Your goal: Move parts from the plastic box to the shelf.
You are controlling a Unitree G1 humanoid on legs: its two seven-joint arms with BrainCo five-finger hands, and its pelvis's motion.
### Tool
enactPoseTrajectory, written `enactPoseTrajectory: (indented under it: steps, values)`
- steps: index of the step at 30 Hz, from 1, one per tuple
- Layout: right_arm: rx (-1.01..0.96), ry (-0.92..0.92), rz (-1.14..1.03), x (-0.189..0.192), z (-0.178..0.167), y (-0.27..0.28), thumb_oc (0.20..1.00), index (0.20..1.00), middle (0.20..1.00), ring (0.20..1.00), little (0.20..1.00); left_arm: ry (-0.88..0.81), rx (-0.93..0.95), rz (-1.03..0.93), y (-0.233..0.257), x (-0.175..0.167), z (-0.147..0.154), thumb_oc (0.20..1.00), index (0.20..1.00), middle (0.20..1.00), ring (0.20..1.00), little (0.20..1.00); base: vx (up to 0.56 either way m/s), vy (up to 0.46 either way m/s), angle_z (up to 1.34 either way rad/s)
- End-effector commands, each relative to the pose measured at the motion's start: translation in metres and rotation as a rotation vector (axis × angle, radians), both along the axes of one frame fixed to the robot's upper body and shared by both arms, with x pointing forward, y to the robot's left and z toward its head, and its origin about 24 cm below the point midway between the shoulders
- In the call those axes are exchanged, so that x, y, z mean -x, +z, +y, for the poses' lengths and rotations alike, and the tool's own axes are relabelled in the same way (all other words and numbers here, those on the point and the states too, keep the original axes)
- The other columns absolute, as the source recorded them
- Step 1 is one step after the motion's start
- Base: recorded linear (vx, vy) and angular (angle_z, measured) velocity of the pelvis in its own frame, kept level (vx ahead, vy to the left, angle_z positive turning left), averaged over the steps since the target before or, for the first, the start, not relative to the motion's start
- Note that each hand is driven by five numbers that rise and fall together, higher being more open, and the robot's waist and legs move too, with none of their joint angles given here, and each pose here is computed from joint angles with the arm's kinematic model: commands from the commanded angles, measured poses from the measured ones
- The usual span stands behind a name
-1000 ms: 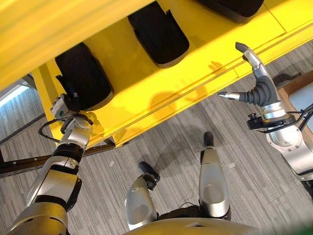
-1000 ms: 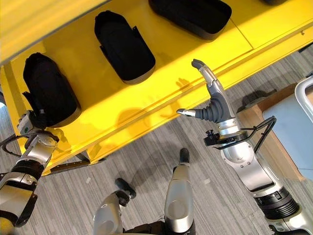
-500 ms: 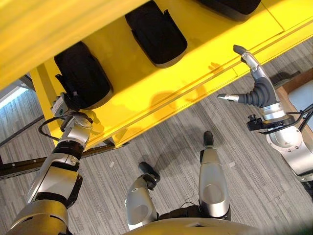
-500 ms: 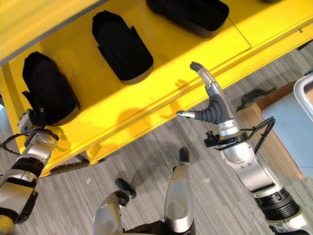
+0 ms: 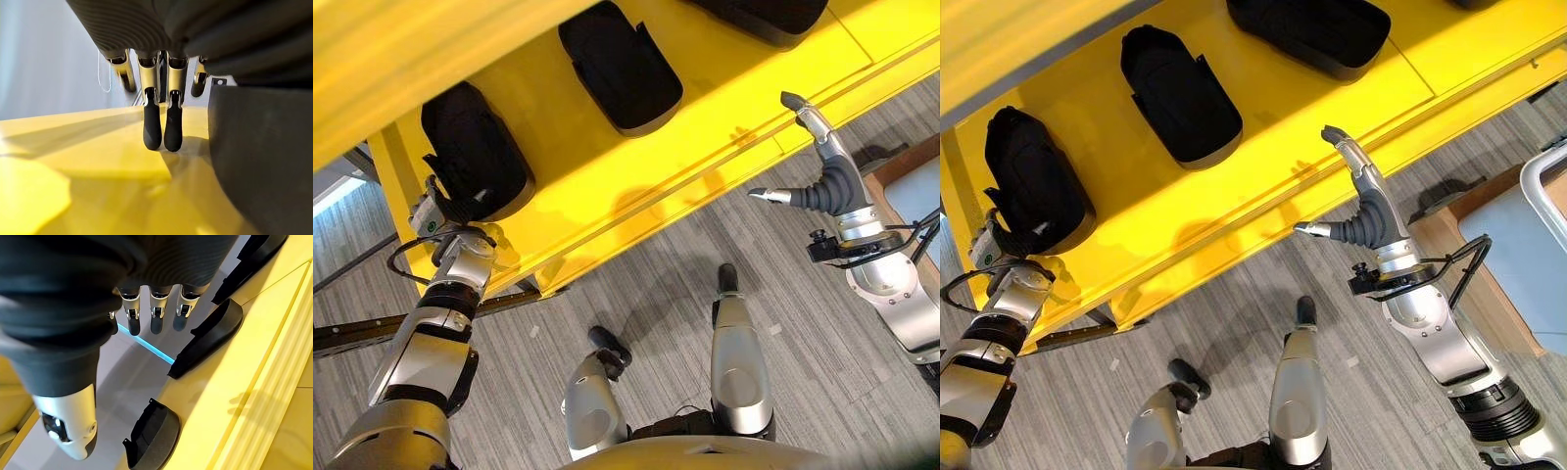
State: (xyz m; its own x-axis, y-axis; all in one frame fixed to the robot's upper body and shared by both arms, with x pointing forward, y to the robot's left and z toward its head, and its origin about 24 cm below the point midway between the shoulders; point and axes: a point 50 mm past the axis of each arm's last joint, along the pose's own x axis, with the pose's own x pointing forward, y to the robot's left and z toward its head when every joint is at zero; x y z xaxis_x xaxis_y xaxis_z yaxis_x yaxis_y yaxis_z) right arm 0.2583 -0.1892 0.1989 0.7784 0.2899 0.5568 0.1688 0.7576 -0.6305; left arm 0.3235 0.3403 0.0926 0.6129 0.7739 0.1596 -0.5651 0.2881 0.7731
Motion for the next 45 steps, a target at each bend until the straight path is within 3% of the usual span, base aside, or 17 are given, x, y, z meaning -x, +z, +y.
enactPoseTrajectory:
  steps: [1, 12, 16, 21, 25, 29, 36, 45]
  values:
    - [-0.029, -0.003, -0.120, 0.008, -0.001, 0.012, 1.000, 1.000, 1.000, 1.000, 1.000, 0.128, -0.100, -0.093, 0.019, 0.015, 0.028, 1.000, 1.000, 1.000, 1.000, 1.000, 0.00, 0.000, 0.00]
    - [-0.074, -0.039, -0.121, 0.009, 0.001, 0.002, 1.000, 1.000, 1.000, 1.000, 1.000, 0.225, -0.109, -0.493, 0.054, 0.017, 0.021, 1.000, 1.000, 1.000, 1.000, 1.000, 0.01, -0.046, 0.00]
    - [-0.105, -0.055, -0.122, 0.012, 0.000, -0.007, 1.000, 1.000, 1.000, 1.000, 1.000, 0.167, -0.164, -0.697, 0.068, 0.020, 0.007, 1.000, 1.000, 1.000, 1.000, 1.000, -0.02, -0.073, 0.02]
    - [-0.141, -0.078, -0.123, 0.016, 0.000, -0.017, 1.000, 1.000, 1.000, 1.000, 1.000, 0.052, -0.172, -0.799, 0.067, 0.027, -0.011, 1.000, 1.000, 1.000, 1.000, 1.000, 0.00, -0.089, 0.08]
    - [-0.179, -0.106, -0.112, 0.020, -0.002, -0.027, 1.000, 1.000, 1.000, 1.000, 1.000, -0.124, -0.176, -0.886, 0.064, 0.037, -0.042, 1.000, 1.000, 1.000, 1.000, 1.000, 0.03, -0.114, 0.06]
    - [-0.206, -0.143, -0.078, 0.026, -0.003, -0.041, 1.000, 1.000, 1.000, 1.000, 1.000, -0.413, -0.097, -0.923, 0.057, 0.060, -0.085, 1.000, 1.000, 1.000, 1.000, 1.000, 0.08, -0.107, 0.16]
    - [-0.250, -0.197, -0.072, 0.038, -0.013, -0.049, 1.000, 1.000, 1.000, 1.000, 1.000, -0.750, 0.006, -0.917, 0.045, 0.094, -0.121, 1.000, 1.000, 1.000, 1.000, 1.000, 0.06, -0.108, 0.15]
    - [-0.202, -0.299, -0.119, 0.035, -0.019, -0.054, 1.000, 1.000, 1.000, 1.000, 1.000, -1.122, 0.207, -0.827, 0.051, 0.102, -0.161, 1.000, 1.000, 1.000, 1.000, 1.000, -0.03, -0.126, 0.10]
